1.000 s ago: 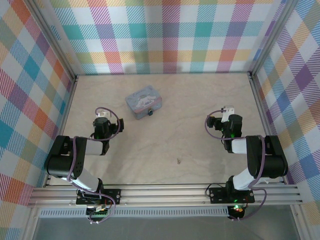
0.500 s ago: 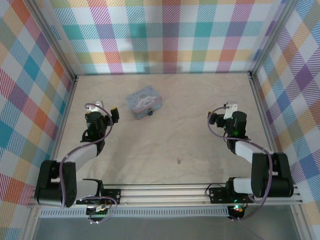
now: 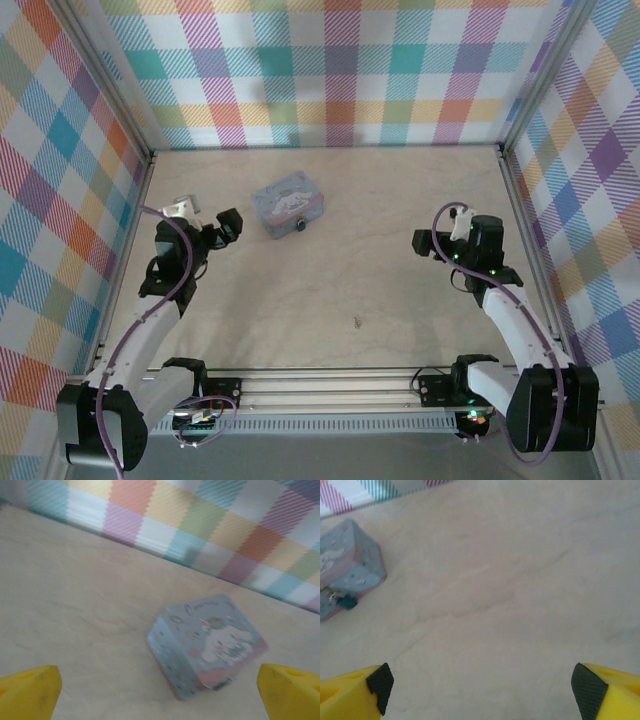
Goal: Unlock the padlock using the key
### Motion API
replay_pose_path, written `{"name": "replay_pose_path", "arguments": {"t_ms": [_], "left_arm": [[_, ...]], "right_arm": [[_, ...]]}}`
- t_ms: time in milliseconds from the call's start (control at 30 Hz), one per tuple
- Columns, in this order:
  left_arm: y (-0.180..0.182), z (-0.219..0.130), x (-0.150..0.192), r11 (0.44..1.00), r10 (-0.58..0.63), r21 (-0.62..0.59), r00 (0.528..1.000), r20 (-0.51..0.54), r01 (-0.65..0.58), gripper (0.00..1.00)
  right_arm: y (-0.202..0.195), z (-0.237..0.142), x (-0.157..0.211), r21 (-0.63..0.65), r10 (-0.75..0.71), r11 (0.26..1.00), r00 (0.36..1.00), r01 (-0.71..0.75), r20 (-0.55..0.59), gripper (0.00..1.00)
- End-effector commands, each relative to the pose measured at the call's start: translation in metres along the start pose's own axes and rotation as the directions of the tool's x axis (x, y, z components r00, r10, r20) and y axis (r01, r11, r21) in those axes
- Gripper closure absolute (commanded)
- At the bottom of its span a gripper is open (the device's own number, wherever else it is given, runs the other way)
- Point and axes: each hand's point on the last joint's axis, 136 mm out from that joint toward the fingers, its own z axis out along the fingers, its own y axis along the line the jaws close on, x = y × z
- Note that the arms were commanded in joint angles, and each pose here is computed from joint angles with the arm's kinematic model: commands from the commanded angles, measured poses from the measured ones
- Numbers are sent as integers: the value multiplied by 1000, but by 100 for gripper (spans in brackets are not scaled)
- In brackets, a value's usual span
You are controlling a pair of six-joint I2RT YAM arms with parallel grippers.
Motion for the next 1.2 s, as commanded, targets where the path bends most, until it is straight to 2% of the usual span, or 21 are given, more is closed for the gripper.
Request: {"name": "replay_pose_path", "arguments": {"t_ms": [0,200,400,700,833,1167], "left_arm": [[-28,-1,33,982,-110,134,978,-175,134,0],[-75,1,69,948,-112,243,930,-349,205,0],[-115,1,95,922,-82,313,903,-421,229,0],[-137,16,112,910,-92,324,887,-453,260,0],[-140,17,115,911,-88,322,883,-460,259,0],[-138,17,118,917,-90,308,883,-460,253,0]], "right_arm": [[24,-13,29,-65,83,993,984,-94,-157,10],[53,-18,61,-117,138,976,939,-183,-316,18],[86,-12,99,-135,95,975,880,-177,-466,23],[119,3,167,-92,12,989,675,-117,-738,36],[128,10,189,-80,-6,993,618,-91,-786,41],[136,10,217,-64,-19,996,552,-64,-834,52]]}}
